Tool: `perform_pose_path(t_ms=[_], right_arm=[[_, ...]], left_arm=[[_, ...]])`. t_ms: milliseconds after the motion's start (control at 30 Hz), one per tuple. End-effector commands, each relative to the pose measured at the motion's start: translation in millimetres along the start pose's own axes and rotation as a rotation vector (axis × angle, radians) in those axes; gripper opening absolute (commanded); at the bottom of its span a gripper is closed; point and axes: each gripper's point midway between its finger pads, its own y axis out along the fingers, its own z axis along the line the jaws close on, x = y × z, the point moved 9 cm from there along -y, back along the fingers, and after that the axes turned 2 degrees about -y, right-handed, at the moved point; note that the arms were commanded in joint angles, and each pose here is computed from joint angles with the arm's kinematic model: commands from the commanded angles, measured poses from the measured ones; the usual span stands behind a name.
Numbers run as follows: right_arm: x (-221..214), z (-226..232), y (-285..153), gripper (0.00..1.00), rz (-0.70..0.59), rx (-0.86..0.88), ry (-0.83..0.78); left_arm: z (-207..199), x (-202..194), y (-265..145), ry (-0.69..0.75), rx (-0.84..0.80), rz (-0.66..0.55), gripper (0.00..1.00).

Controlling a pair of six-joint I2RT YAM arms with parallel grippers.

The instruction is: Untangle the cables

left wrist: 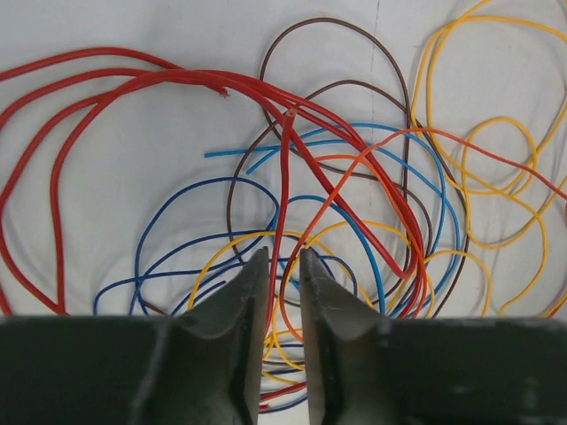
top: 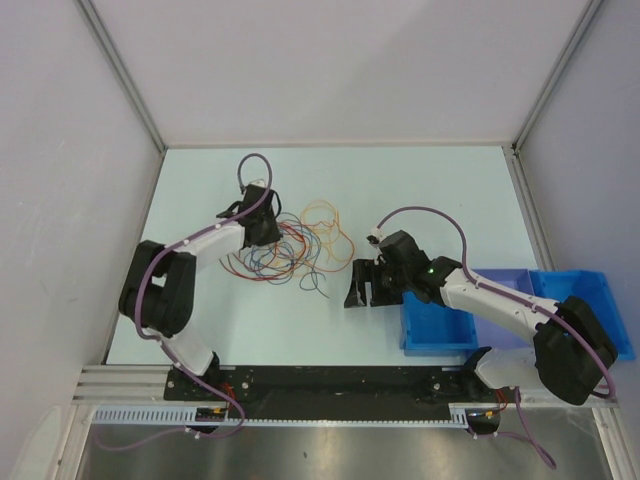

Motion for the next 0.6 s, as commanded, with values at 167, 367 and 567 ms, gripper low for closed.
perform_pose_path(t_ms=[167,367,567], right_arm=[[6,3,-11,0.83,-0.041,-0.029,-0.034],[7,7,-17,0.82,-0.06,-0.01,-0.026],[6,17,-25,0.82,-0.092,0.018,-0.026]], left_arm=[[-23,41,-37,0.007,-0.05,-0.129,0.0],[-63,139,-179,-0.012,-0.171,-0.406,0.01],[-97,200,-334,0.03,-0.481,-0.717,0.0]])
